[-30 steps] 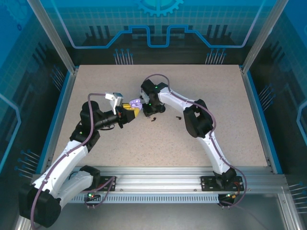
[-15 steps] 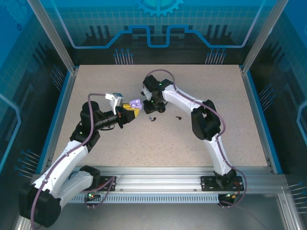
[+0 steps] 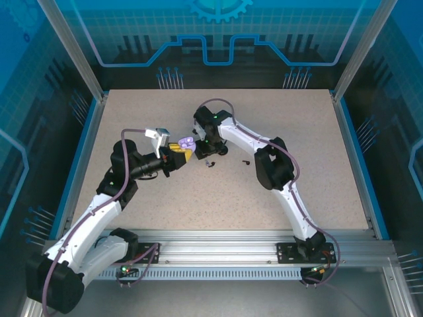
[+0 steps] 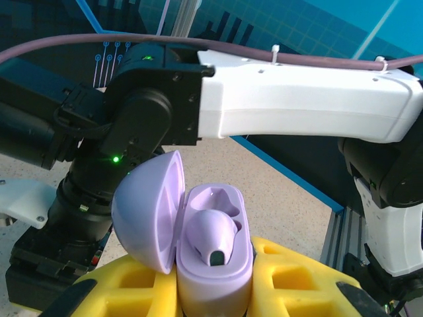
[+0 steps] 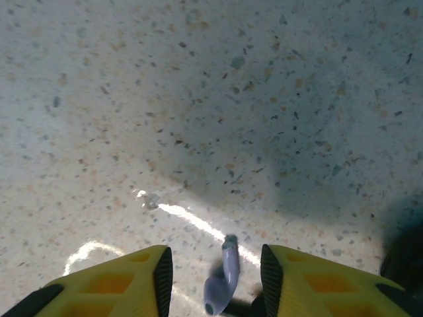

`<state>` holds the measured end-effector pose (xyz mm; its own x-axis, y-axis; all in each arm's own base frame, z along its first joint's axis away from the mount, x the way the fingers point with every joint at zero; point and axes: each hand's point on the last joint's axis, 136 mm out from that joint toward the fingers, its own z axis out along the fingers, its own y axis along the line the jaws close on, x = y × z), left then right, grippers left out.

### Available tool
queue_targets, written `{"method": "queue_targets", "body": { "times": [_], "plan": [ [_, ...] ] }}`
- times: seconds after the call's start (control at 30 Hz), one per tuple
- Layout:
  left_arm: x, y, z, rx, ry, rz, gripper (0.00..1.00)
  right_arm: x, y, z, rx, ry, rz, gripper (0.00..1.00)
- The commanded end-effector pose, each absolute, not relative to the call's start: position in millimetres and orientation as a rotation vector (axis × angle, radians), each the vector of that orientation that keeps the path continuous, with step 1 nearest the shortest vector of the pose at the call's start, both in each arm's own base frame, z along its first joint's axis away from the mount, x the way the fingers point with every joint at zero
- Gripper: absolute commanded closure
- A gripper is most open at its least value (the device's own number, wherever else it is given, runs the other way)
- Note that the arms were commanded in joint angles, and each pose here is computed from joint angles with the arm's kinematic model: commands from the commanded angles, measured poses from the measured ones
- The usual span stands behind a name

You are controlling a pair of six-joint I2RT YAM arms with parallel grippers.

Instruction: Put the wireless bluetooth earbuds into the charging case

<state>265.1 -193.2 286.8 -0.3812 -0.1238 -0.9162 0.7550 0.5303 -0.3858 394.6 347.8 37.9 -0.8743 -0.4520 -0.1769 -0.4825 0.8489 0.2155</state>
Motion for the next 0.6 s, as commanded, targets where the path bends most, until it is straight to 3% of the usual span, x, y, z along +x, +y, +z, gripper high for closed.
{"method": "queue_targets", "body": {
  "times": [0.0,0.57],
  "plan": [
    [265,-189,295,0.519,1.679,-1.028,0.91,387,350,33,-0.785,2.932,0.359,0.56],
    [266,-188,296,0.515,1.681,-1.023,0.91,350,373,19,-1.016,2.976,0.532,0.55]
  ]
}}
